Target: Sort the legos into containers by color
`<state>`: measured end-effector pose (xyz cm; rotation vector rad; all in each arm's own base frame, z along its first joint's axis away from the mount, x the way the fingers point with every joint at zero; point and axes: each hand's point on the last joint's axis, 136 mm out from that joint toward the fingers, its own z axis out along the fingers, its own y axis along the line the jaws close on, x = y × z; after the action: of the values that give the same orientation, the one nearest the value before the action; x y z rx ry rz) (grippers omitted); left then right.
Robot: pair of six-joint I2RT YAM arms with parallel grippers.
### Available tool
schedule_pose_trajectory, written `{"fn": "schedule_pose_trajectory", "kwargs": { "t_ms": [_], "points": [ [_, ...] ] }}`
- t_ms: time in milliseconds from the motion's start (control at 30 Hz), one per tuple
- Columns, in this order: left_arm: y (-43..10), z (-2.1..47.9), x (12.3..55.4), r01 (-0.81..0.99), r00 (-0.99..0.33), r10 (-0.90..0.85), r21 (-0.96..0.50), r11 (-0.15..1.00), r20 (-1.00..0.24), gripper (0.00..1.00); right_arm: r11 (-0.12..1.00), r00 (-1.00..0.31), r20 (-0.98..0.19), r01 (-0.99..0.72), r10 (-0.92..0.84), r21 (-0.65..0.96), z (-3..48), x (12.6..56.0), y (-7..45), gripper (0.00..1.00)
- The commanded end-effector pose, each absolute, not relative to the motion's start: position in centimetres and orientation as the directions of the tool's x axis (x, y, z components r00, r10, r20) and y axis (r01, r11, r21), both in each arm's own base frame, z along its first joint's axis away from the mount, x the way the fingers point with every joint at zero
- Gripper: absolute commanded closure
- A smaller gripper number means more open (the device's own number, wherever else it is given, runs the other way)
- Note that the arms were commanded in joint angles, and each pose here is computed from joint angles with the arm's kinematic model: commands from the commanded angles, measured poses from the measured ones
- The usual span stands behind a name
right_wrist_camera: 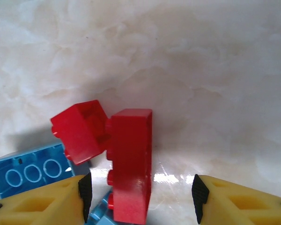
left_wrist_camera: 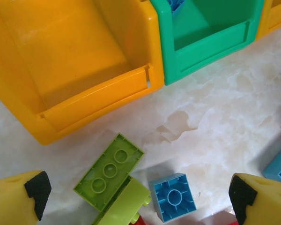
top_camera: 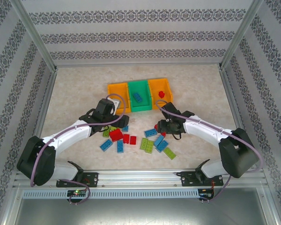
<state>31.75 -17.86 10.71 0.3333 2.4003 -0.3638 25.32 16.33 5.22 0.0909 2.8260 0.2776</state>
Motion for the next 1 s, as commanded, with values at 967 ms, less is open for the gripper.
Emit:
{"fn": "schedule_pose_trajectory", "kwargs": {
  "t_ms": [967],
  "points": [
    [-19.4,13.1,32.6,0.365,-0.689,0.138,-0.176,0.914,-0.711,0.0,0.973,-0.893,-0.423,0.064,0.155,0.22,8.9,29.6,14.5,0.78]
  ]
}}
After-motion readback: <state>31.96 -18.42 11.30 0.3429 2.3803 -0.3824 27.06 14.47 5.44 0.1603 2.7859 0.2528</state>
